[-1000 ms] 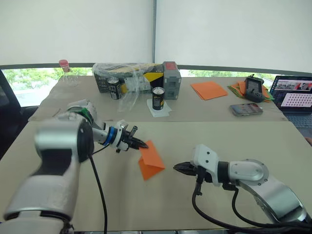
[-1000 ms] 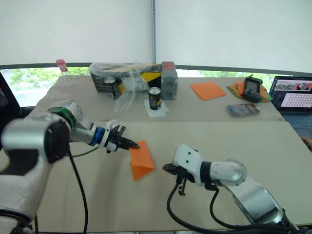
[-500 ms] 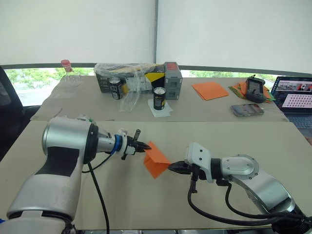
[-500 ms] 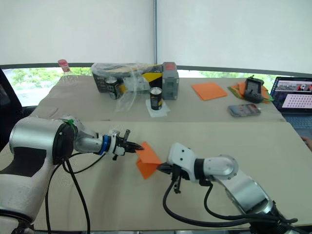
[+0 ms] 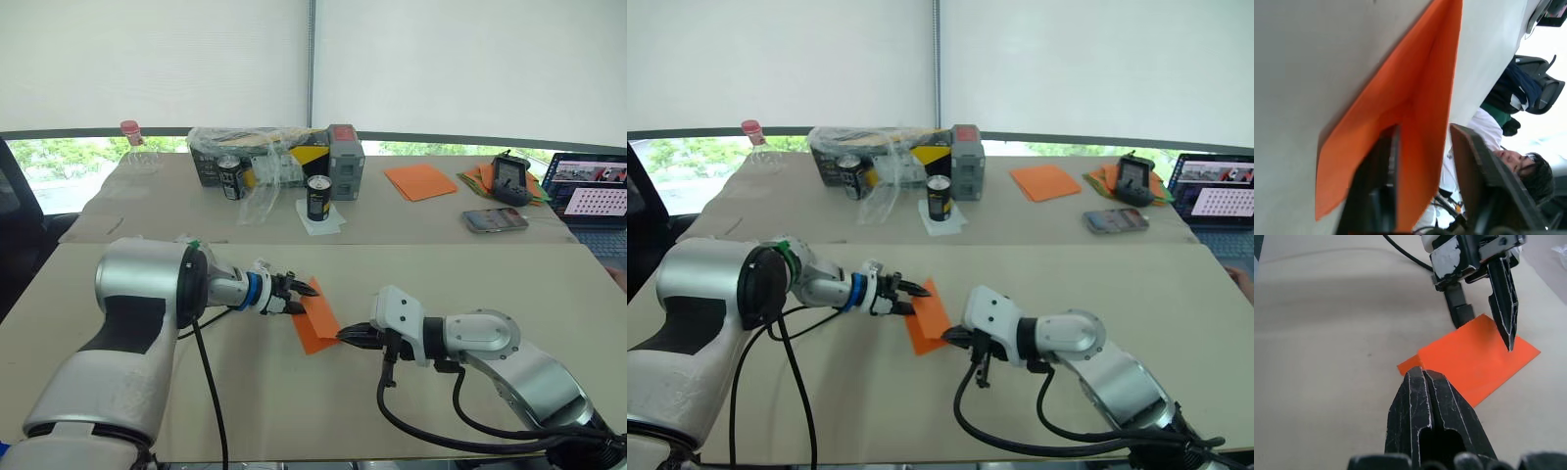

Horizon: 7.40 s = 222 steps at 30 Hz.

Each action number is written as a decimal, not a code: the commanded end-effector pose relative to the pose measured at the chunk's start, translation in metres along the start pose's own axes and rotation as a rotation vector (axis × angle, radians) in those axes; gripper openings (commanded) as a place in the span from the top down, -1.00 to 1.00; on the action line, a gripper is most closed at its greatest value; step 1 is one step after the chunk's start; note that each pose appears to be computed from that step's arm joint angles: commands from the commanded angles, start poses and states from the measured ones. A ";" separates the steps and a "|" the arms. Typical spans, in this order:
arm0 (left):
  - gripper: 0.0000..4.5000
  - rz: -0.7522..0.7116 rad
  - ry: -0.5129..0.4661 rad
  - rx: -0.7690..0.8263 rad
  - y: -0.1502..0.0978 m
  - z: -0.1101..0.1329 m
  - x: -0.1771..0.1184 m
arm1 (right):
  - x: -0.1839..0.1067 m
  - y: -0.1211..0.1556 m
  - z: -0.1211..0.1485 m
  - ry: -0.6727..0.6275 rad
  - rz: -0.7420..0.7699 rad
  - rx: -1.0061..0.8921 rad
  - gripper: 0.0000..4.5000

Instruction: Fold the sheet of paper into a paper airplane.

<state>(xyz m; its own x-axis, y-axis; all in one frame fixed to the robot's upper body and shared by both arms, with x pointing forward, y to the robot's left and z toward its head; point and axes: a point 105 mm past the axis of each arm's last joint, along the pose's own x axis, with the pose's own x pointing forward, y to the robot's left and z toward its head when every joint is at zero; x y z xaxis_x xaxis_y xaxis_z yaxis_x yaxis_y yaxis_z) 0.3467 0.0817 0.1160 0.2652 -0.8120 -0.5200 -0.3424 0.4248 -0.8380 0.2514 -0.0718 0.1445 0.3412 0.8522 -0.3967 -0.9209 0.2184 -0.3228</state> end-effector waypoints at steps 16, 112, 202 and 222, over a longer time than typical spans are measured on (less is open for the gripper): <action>-0.99 0.073 -0.799 1.245 -0.027 0.118 -0.139 | -0.006 -0.012 0.017 -0.043 -0.030 -0.032 1.00; -0.89 -0.390 -0.097 1.897 -0.003 0.003 -0.071 | -0.031 -0.025 -0.017 -0.068 0.008 -0.827 -0.80; 1.00 -0.416 0.185 1.989 0.020 0.002 -0.015 | 0.016 0.022 -0.040 0.017 -0.009 -0.219 0.99; 1.00 -0.464 0.256 1.997 0.036 -0.023 0.002 | 0.011 0.027 -0.043 0.147 0.023 0.137 0.99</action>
<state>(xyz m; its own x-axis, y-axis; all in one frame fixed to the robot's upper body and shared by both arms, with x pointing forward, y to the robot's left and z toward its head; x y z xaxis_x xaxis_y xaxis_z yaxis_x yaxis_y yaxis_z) 0.3151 0.0878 0.0840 -0.1343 -0.9180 -0.3731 0.9879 -0.1535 0.0223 0.2387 -0.0784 0.0836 0.3196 0.7727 -0.5485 -0.9475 0.2677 -0.1750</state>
